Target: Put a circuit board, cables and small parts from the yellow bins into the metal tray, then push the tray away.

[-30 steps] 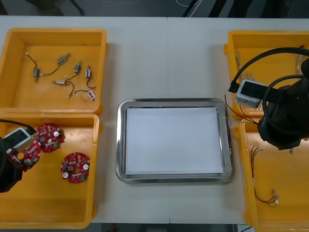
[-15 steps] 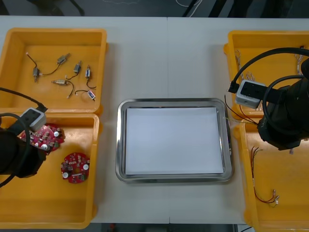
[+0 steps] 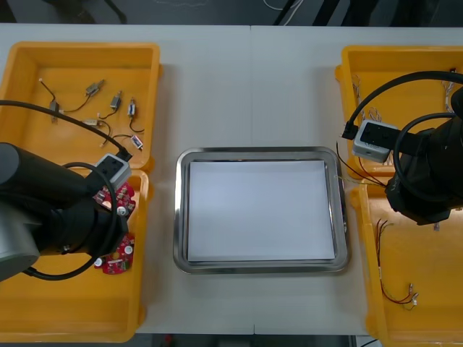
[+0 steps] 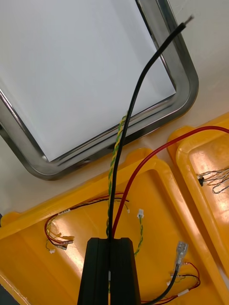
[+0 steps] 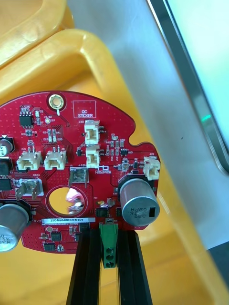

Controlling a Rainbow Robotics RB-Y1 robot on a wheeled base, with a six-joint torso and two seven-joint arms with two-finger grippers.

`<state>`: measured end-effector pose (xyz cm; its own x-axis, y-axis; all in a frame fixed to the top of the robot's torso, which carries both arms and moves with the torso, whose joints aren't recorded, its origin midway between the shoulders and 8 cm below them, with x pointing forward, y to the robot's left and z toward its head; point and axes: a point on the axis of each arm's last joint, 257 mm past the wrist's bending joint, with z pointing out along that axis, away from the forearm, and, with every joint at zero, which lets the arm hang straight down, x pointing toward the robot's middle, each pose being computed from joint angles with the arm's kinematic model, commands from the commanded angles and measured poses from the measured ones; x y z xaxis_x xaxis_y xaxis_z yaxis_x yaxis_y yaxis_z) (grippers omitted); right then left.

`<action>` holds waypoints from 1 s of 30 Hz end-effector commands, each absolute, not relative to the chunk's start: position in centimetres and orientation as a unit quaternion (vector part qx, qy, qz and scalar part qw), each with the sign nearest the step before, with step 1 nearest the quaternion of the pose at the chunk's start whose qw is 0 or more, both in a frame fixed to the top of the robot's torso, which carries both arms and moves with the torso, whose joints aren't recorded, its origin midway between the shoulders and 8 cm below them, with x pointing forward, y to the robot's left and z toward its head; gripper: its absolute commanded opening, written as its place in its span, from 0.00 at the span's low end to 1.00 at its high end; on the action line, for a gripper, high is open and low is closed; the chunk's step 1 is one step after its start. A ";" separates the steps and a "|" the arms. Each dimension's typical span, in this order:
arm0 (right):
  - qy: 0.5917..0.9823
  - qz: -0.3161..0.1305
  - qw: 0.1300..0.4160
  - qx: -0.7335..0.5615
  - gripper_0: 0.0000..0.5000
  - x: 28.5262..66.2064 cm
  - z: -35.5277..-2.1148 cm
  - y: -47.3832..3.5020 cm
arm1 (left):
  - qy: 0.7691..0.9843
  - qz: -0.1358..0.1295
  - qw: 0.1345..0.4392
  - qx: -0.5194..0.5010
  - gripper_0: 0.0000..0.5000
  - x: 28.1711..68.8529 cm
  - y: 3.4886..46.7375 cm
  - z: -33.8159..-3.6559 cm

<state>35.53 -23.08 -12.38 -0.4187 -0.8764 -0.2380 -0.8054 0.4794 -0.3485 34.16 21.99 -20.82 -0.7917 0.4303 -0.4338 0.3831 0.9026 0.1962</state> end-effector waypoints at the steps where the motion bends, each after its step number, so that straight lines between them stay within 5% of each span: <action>1: 0.838 -0.101 0.197 -0.499 0.00 35.6 -11.7 -23.3 | 0.947 0.015 0.272 0.170 0.00 34.7 17.5 -19.7; 27: 0.838 -0.103 0.196 -0.499 0.00 35.5 -11.7 -23.4 | 0.949 -0.036 0.271 0.155 0.00 36.8 4.5 -23.9; 30: 0.838 -0.104 0.195 -0.498 0.00 35.5 -11.7 -23.5 | 0.950 -0.058 0.271 0.142 0.00 36.4 3.0 -24.4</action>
